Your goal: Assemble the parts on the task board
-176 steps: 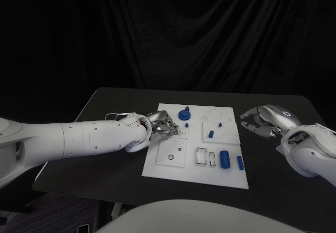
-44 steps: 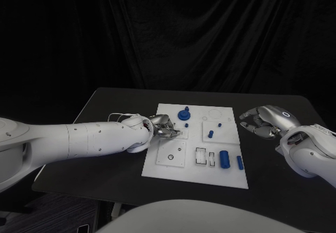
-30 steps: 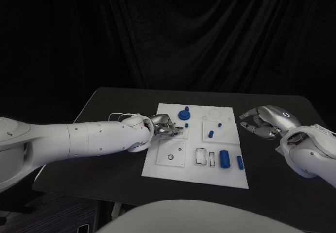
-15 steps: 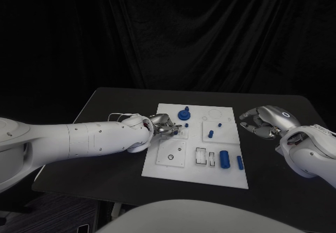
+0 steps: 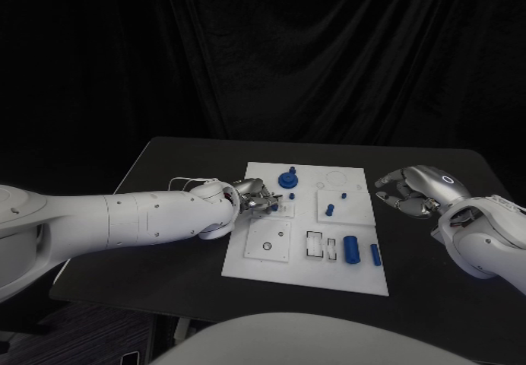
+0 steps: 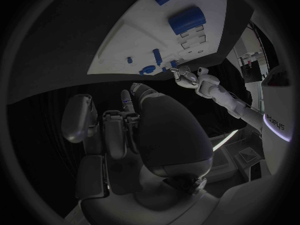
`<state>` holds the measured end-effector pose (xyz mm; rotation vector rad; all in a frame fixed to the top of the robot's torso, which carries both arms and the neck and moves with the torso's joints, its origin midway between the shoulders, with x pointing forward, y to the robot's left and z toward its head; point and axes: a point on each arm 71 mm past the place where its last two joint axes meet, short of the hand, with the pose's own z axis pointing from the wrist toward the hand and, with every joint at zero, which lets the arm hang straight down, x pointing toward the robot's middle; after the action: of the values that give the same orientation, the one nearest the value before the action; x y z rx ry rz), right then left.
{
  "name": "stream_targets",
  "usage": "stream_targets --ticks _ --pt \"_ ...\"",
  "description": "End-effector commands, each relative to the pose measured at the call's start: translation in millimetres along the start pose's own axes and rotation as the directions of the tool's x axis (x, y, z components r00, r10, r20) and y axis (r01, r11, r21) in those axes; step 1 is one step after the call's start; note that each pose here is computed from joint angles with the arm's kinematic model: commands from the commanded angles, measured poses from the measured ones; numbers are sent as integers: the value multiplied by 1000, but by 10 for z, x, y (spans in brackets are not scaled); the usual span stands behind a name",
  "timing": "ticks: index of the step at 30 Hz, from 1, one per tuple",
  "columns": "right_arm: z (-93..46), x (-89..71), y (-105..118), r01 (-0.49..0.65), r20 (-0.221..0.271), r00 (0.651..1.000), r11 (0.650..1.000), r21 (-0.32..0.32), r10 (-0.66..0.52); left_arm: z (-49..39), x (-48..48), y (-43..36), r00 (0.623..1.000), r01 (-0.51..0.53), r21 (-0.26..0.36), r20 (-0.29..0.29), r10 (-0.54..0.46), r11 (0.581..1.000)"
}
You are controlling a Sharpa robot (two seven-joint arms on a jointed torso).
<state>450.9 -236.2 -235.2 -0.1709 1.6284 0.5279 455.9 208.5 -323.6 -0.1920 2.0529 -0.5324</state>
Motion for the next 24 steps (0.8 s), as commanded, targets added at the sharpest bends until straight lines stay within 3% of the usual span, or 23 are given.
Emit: stream_targets --ticks 1,24 --pt "-9 4 -9 1 4 1000 1000 13 -1 -9 69 35 1000 -3 -14 -29 2 1000" --pt "-12 2 -17 1 5 1000 1000 15 -1 -29 39 52 1000 2 19 -6 -2 1000"
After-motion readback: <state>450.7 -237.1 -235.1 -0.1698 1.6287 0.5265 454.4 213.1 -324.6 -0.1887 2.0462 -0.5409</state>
